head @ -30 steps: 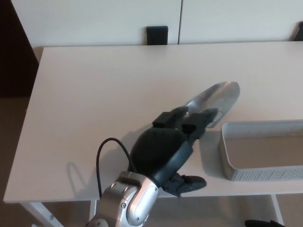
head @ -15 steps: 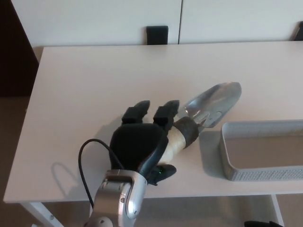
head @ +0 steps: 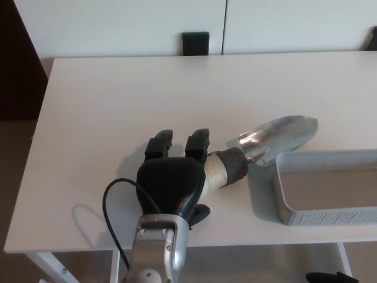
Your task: The robot walks towards a desk on which a shovel is kept on the left hand side and a container is kept on the right hand side. The robot picks up the shovel using its left hand and places it in the container.
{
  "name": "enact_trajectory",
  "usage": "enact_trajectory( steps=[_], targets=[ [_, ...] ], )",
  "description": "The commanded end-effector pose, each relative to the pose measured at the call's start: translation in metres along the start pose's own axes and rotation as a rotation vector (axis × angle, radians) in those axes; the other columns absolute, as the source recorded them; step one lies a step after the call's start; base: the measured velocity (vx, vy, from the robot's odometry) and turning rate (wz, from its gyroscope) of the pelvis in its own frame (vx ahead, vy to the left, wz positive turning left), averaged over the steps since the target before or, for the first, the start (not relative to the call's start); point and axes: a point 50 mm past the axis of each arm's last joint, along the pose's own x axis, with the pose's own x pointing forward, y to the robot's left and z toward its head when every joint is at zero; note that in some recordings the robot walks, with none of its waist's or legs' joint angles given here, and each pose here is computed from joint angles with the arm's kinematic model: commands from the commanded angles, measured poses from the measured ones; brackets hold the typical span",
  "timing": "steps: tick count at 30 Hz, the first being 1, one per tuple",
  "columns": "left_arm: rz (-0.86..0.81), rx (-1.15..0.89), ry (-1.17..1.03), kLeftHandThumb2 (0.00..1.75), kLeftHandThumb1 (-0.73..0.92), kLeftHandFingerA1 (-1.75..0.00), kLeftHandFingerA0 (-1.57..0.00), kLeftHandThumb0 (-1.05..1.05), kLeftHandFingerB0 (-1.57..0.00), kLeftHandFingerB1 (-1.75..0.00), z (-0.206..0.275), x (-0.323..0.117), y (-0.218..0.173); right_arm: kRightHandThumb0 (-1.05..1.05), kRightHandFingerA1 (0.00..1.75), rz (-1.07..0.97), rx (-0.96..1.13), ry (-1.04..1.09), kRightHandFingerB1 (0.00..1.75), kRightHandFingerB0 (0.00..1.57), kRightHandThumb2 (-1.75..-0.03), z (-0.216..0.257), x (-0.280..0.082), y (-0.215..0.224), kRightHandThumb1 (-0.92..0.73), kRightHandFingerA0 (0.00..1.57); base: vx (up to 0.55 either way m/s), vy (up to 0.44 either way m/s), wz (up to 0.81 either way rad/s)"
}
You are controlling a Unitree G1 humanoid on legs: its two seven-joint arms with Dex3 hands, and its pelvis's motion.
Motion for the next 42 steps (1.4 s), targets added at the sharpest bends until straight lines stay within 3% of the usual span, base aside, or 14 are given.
enact_trajectory(
  steps=[1,11,16,19,20,21,22,24,27,28,34,35,39,42],
  targets=[
    [0.045,0.033,0.033,0.67,0.40,-0.37,-0.10,-0.61,-0.08,-0.28,-0.001,0.003,0.003,-0.28,0.52,-0.008,-0.017,0.000,0.42,0.37,-0.56,0.001,-0.002,-0.003,-0.56,0.69,0.00,0.000,0.00],
    [-0.144,-0.178,-0.087,0.84,0.25,-0.48,0.00,-0.31,0.00,-0.48,0.000,0.018,0.010,-0.31,0.51,0.000,-0.034,0.001,0.41,0.36,-0.56,0.005,0.002,-0.004,-0.56,0.68,0.00,0.000,0.00],
    [-0.251,-0.247,-0.077,0.73,0.44,-0.52,-0.54,-0.71,-0.19,-0.37,-0.013,0.029,0.004,-0.40,0.57,0.005,-0.039,0.014,0.47,0.32,-0.71,0.006,0.002,-0.005,-0.46,0.59,0.00,0.000,0.00],
    [-0.341,-0.274,-0.045,0.57,0.52,-0.47,-0.63,-0.59,-0.23,-0.29,-0.022,0.037,-0.001,-0.40,0.56,0.007,-0.043,0.012,0.47,0.32,-0.71,0.007,0.003,-0.005,-0.46,0.59,0.00,0.000,0.00],
    [-0.386,-0.323,-0.022,0.85,0.30,-0.71,-0.62,-0.34,-0.08,-0.46,-0.027,0.040,-0.003,-0.40,0.57,0.012,-0.047,0.006,0.47,0.32,-0.71,0.008,0.003,-0.005,-0.47,0.59,0.00,0.000,0.00],
    [-0.420,-0.354,-0.004,0.56,0.51,-0.52,-0.69,-0.55,-0.24,-0.29,-0.030,0.042,-0.005,-0.40,0.57,0.014,-0.047,0.003,0.47,0.32,-0.71,0.009,0.003,-0.005,-0.47,0.59,0.00,0.000,0.00],
    [-0.490,-0.360,0.026,0.85,0.30,-0.71,-0.61,-0.35,-0.08,-0.45,-0.037,0.045,-0.011,-0.39,0.57,0.016,-0.044,0.004,0.47,0.32,-0.70,0.009,0.003,-0.005,-0.47,0.59,0.00,0.000,0.00],
    [-0.547,-0.336,0.043,0.56,0.50,-0.62,-0.73,-0.56,-0.26,-0.30,-0.046,0.047,-0.018,-0.41,0.56,0.021,-0.055,0.008,0.47,0.32,-0.71,0.010,0.004,-0.005,-0.46,0.57,0.00,0.000,0.00],
    [-0.598,-0.296,0.057,0.84,0.28,-0.70,-0.57,-0.34,-0.09,-0.45,-0.057,0.049,-0.030,-0.41,0.56,0.025,-0.072,0.011,0.47,0.32,-0.71,0.013,0.006,-0.006,-0.46,0.58,0.00,0.000,0.00],
    [-0.604,-0.285,0.055,0.56,0.49,-0.60,-0.61,-0.58,-0.27,-0.30,-0.059,0.050,-0.031,-0.41,0.56,0.030,-0.090,0.005,0.47,0.32,-0.71,0.014,0.007,-0.006,-0.47,0.58,0.00,0.000,0.00],
    [-0.608,-0.233,0.051,0.56,0.51,-0.45,-0.56,-0.43,-0.31,-0.31,-0.065,0.049,-0.044,-0.42,0.56,0.039,-0.088,-0.009,0.47,0.33,-0.71,0.021,0.012,-0.008,-0.46,0.57,0.00,0.000,0.00],
    [-0.603,-0.214,0.045,0.57,0.58,-0.80,-0.69,-0.34,-0.37,-0.33,-0.065,0.048,-0.045,-0.42,0.56,0.040,-0.090,-0.011,0.48,0.33,-0.71,0.021,0.012,-0.008,-0.45,0.57,0.00,0.000,0.00],
    [-0.629,-0.072,-0.018,0.57,0.60,-0.52,-0.94,-0.14,-0.76,-0.46,-0.062,0.051,-0.046,-0.42,0.55,0.047,-0.091,-0.004,0.47,0.33,-0.71,0.022,0.011,-0.008,-0.46,0.56,0.00,0.000,0.00],
    [-0.591,-0.098,-0.045,0.61,0.75,-0.88,-0.99,-0.17,-0.71,-0.99,-0.059,0.053,-0.042,-0.42,0.56,0.047,-0.115,-0.015,0.48,0.34,-0.71,0.026,0.013,-0.009,-0.46,0.58,0.00,0.000,0.00]
  ],
)
